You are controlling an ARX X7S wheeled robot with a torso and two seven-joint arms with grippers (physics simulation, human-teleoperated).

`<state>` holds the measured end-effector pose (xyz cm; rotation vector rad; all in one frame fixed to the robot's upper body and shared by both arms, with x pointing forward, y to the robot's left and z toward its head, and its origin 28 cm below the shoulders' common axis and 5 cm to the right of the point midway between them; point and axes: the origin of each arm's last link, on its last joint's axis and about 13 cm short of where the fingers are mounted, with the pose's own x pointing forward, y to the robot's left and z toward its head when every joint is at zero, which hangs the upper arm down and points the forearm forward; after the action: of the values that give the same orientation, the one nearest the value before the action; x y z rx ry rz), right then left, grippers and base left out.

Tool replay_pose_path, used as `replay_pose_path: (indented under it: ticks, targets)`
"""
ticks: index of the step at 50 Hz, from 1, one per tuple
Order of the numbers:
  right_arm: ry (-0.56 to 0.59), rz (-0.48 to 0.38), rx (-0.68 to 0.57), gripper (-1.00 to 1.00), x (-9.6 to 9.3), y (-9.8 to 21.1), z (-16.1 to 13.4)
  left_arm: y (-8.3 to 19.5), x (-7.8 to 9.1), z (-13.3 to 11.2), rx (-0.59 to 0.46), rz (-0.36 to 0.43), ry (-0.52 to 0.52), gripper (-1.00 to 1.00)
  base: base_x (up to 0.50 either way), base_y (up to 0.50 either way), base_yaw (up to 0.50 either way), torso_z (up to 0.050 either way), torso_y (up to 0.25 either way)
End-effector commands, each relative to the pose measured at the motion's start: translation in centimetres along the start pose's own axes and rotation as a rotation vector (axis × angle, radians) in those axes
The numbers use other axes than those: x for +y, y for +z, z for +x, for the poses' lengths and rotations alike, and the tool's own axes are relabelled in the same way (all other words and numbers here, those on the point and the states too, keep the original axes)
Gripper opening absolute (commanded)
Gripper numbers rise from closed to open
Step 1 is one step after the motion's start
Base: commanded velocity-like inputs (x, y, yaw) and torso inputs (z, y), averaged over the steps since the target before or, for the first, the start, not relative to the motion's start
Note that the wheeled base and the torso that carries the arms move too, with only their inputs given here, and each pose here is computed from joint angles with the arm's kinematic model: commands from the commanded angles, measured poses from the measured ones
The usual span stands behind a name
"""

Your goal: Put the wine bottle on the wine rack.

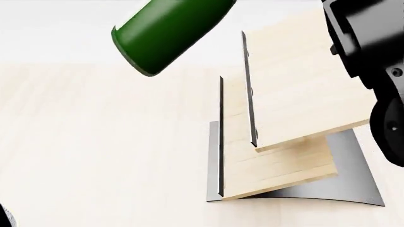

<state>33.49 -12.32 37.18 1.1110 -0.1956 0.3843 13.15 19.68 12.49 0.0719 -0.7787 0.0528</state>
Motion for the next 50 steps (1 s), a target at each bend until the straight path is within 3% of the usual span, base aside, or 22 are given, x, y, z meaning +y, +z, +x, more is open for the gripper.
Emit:
replay_pose_path:
  ticks: [1, 12, 19, 43, 50]
  targets:
    - [-0.051, 0.089, -0.151, -1.00, -1.2, 3.7, -0.8, 0.0, 0.0, 0.0, 0.002, 0.001, -0.001, 1.00, 0.00, 0.00, 0.00, 0.000, 0.000]
    - [-0.108, 0.140, -0.244, -1.00, -2.8, 5.9, -2.2, -0.1, -0.1, 0.0, 0.003, 0.002, -0.007, 1.00, 0.00, 0.00, 0.00, 0.000, 0.001]
    - [-0.140, 0.155, -0.299, -1.00, -2.9, 6.8, -2.9, -0.1, -0.1, 0.0, 0.005, 0.002, -0.009, 1.00, 0.00, 0.00, 0.00, 0.000, 0.000]
    - [-0.195, 0.232, -0.434, -1.00, -3.1, 6.9, -3.6, -0.1, -0.2, 0.0, 0.007, 0.002, -0.011, 1.00, 0.00, 0.00, 0.00, 0.000, 0.001]
    - [-0.216, 0.222, -0.442, -1.00, -4.6, 6.7, -2.6, -0.1, -0.2, 0.0, 0.006, 0.002, -0.010, 1.00, 0.00, 0.00, 0.00, 0.000, 0.001]
